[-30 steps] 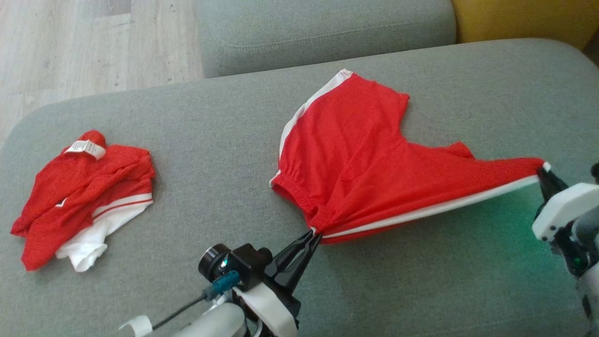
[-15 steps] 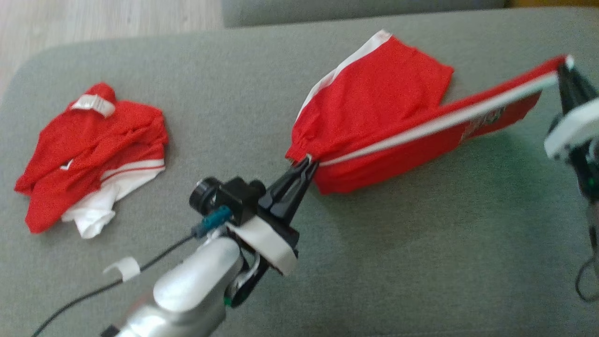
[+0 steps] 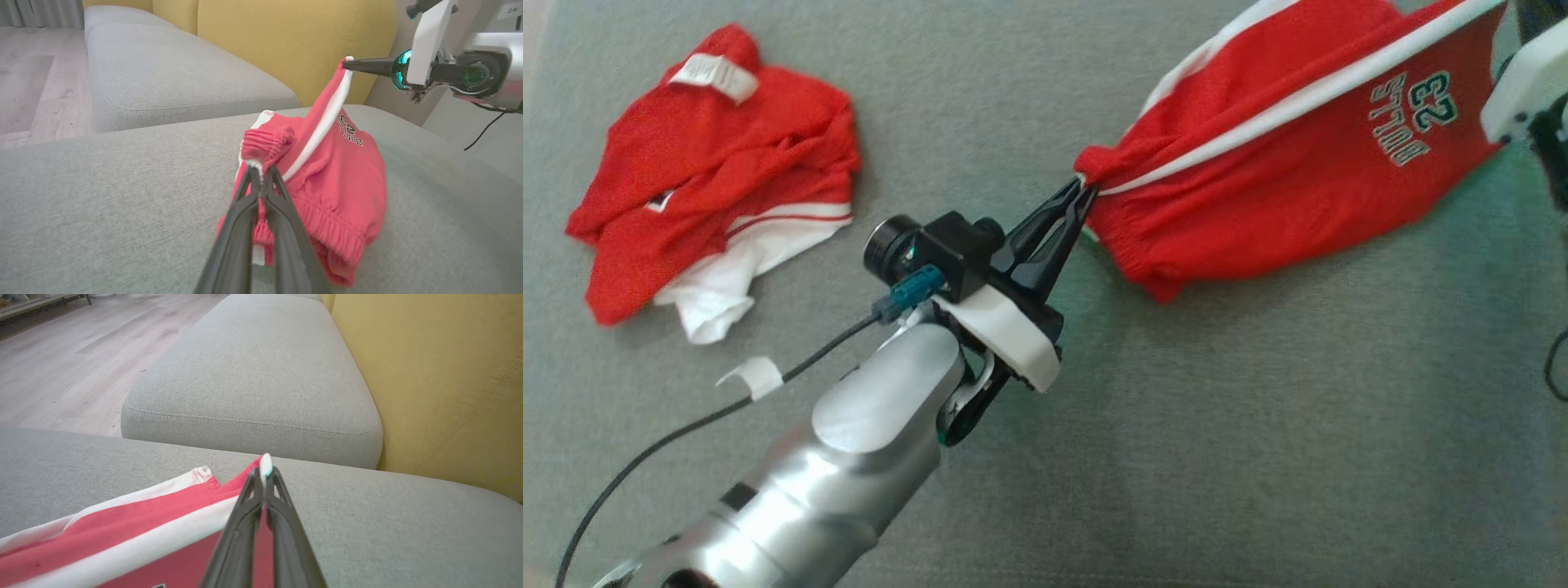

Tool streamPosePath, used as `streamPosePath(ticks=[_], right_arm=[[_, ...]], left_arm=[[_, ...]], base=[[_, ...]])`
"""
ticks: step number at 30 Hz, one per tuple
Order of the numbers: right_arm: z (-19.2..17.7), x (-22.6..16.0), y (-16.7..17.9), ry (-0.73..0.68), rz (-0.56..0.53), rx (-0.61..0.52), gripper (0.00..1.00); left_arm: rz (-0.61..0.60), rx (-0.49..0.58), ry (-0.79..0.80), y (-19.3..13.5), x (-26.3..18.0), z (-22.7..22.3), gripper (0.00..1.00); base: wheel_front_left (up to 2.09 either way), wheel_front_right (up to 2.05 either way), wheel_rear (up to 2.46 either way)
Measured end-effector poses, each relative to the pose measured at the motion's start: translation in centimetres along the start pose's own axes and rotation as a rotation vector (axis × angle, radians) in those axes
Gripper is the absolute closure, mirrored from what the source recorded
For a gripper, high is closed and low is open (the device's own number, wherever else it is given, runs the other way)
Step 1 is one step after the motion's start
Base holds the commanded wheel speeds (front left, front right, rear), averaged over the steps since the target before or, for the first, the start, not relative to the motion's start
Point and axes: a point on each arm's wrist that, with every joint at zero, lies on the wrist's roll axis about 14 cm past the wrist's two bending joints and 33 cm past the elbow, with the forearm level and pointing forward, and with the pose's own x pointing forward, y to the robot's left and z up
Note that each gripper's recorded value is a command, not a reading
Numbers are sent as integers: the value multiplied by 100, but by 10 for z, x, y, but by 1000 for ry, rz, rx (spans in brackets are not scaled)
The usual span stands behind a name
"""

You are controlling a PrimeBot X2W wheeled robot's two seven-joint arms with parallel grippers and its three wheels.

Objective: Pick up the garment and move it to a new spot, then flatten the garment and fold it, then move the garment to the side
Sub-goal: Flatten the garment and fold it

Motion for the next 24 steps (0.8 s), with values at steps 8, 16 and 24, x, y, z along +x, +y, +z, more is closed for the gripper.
streamPosePath(ticks=[8,16,24], right_arm=[[-10,45,23,44,33,-48,100],[-24,71,37,79,55,-70,100],[-32,83,41,91,57,-69,100]], left_arm=[[49,-25,23,21,0,-14,100],[67,-21,53,33,1,-25,100],[73,-16,74,40,2,-32,100]], base=[[0,0,0],[0,0,0],[0,0,0]])
